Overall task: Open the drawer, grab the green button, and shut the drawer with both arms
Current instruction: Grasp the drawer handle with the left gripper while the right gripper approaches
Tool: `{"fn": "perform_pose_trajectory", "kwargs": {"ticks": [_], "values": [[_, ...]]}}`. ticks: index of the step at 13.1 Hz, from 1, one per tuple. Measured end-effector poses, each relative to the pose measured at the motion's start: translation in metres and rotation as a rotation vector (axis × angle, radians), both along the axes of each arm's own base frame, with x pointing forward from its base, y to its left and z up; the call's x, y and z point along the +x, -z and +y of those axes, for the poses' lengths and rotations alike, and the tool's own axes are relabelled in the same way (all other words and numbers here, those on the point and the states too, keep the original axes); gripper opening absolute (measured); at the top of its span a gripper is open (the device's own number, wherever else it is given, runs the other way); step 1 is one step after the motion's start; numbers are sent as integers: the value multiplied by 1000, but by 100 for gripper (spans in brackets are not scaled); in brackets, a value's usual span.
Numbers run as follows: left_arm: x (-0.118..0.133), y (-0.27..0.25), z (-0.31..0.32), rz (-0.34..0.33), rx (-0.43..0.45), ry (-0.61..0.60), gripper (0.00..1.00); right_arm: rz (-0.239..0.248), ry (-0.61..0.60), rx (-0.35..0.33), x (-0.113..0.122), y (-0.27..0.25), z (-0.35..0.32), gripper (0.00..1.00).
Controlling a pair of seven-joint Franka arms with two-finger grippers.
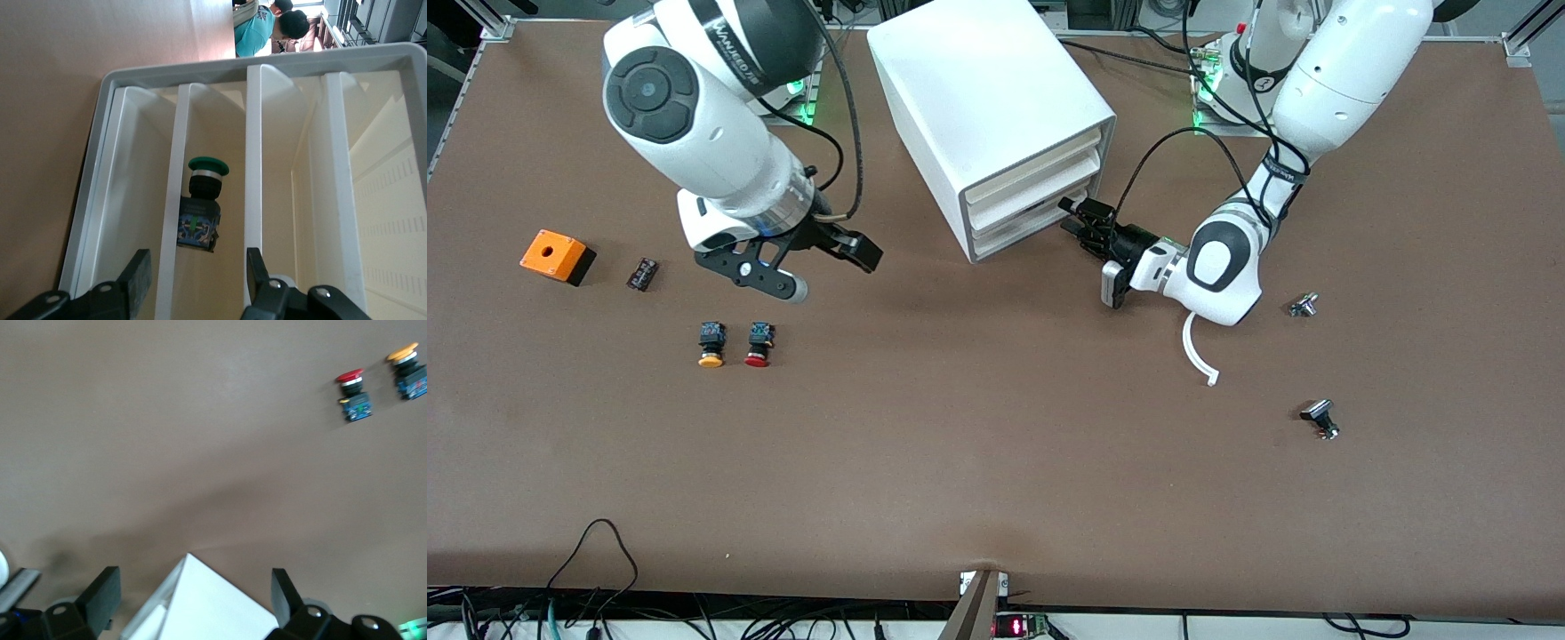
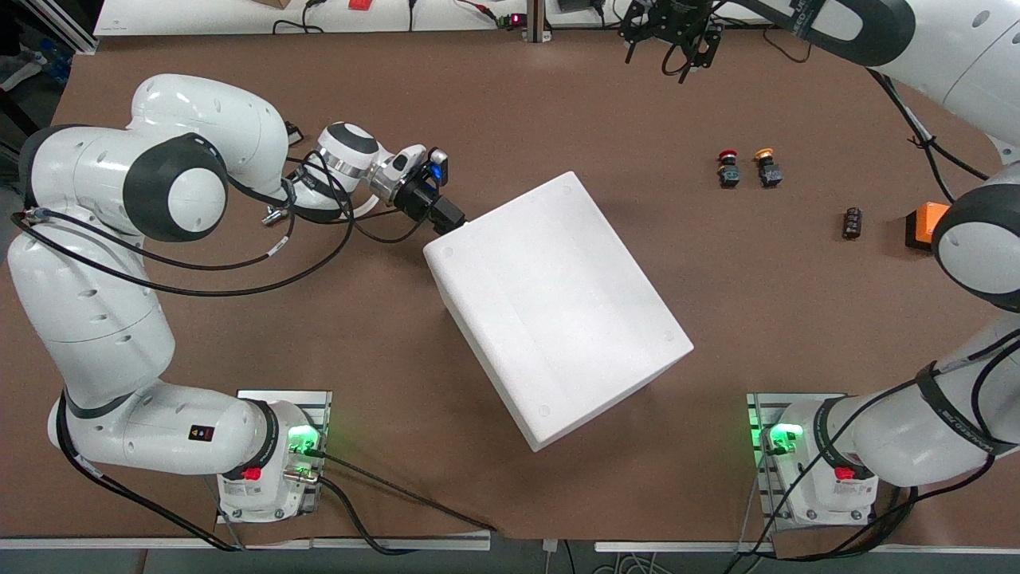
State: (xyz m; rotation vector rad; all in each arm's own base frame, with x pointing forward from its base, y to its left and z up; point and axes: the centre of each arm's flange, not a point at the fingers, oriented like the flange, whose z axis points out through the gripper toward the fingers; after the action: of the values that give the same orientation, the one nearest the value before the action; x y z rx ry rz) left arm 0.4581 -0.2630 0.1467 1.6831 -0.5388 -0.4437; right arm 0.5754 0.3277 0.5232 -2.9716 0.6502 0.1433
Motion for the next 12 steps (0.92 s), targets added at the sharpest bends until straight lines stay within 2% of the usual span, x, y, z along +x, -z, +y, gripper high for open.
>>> {"fn": "perform_pose_trajectory", "kwargs": {"ticks": [2, 3, 10, 11, 12], "values": [[-10, 8, 2, 11, 0, 6, 65, 1, 39, 7, 1, 3, 23, 100], [-15, 13, 2, 13, -4, 10, 60, 2, 52, 10, 0, 4, 33, 100], [-49, 38, -12, 39, 28, 28, 56, -16, 145, 51, -4, 10, 94, 100], [-53, 40, -14, 42, 32, 30, 54, -17, 153, 54, -5, 13, 99, 100], [-54, 41, -14, 38, 31, 33, 42, -19, 160, 59, -6, 14, 103, 100]]}}
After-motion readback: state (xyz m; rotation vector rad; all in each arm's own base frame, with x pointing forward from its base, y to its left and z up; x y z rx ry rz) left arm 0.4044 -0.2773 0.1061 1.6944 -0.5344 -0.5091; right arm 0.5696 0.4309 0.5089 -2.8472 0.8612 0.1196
